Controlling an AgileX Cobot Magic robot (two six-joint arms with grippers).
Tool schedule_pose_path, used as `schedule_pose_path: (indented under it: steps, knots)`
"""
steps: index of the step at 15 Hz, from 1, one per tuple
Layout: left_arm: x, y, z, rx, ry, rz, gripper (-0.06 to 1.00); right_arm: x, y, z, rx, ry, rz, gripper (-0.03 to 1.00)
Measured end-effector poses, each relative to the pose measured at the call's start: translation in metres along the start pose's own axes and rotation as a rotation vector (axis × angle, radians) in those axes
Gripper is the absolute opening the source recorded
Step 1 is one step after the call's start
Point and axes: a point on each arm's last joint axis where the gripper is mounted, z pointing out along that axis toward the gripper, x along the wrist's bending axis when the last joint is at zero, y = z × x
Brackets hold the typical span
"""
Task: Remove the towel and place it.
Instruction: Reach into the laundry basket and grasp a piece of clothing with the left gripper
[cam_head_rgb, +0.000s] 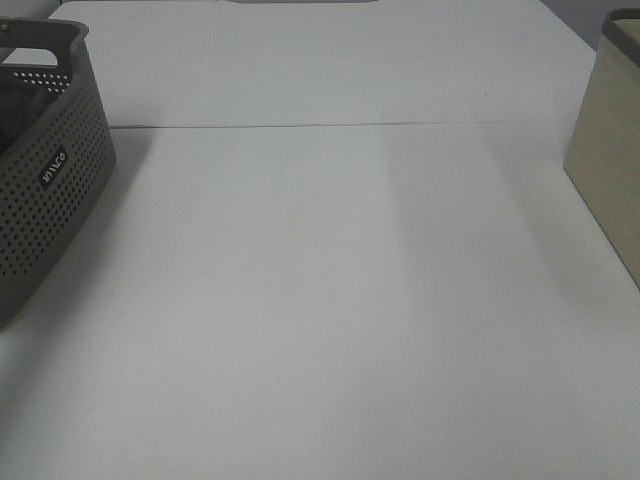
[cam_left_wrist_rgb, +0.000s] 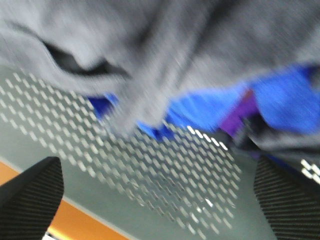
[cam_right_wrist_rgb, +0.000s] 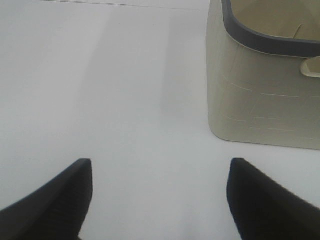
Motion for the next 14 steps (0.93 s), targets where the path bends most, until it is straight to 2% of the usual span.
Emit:
schedule_pose_path:
  steps: [3,4,7,11,14]
  knots:
    - [0.022,0.016,0.018,-0.024,0.031,0.029,0.98,0.0,0.0,0.0,0.0,0.0,0.0,0.73]
    - [0.024,0.02,0.021,-0.039,0.025,0.043,0.98,0.0,0.0,0.0,0.0,0.0,0.0,0.73]
    - [0.019,0.029,0.036,-0.053,-0.029,0.079,0.98,0.0,0.0,0.0,0.0,0.0,0.0,0.73]
    - [0.015,0.032,0.046,-0.049,-0.066,0.085,0.97,0.0,0.0,0.0,0.0,0.0,0.0,0.73]
    - [0.013,0.031,0.051,-0.056,-0.085,0.069,0.86,0.0,0.0,0.0,0.0,0.0,0.0,0.73]
